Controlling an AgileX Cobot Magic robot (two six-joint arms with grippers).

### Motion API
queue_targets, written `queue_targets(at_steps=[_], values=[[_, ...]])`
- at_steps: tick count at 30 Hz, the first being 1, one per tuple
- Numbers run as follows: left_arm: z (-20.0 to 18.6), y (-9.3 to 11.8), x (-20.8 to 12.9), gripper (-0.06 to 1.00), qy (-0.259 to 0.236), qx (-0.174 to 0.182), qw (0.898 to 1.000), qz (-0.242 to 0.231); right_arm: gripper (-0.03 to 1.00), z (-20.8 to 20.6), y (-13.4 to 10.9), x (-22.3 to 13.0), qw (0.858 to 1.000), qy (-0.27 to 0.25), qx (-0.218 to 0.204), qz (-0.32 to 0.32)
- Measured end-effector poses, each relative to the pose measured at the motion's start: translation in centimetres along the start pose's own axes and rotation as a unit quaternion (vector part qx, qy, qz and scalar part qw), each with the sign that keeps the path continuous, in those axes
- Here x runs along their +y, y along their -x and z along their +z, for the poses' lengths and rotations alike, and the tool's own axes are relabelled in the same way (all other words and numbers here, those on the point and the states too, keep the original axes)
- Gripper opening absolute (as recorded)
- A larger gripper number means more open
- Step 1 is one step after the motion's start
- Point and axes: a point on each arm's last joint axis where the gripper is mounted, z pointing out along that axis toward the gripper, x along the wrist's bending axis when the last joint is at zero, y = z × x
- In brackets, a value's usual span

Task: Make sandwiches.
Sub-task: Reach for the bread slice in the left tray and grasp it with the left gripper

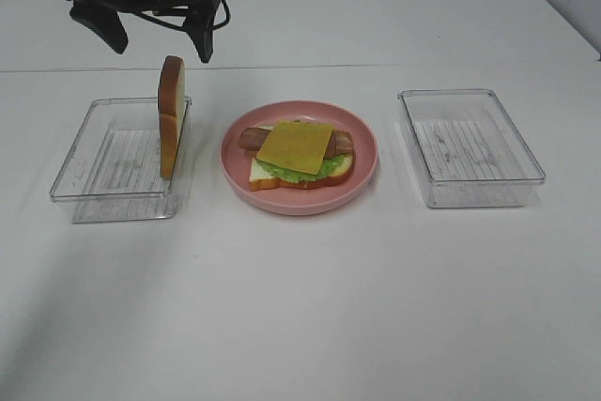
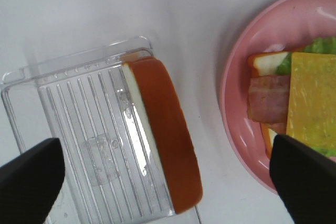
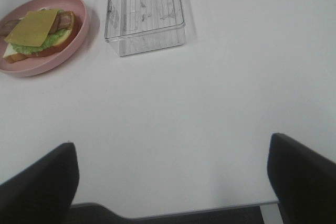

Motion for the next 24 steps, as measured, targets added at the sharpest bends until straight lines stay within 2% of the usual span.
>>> queue_targets(at_steps=[5,14,20,24], values=[[2.4,0.1,-0.3,0.98,-0.025,-0.004,1.000,-0.004,0.93,0.0,0.0,0.0,1.000,0.000,0.000,0.000],[4.5,0.1,-0.7,0.98,-0.048,-0.006,0.999,-0.007,0.93,0.0,0.0,0.0,1.000,0.000,0.000,0.000],[5.4,-0.9,-0.7,0.98,-0.056,-0.003,0.998,-0.018,0.93,0.0,0.0,0.0,1.000,0.000,0.001,0.001],[5.6,-1.6,-0.6,0.93,-0.057,0.001,0.998,-0.028,0.93,0.0,0.0,0.0,1.000,0.000,0.001,0.001]])
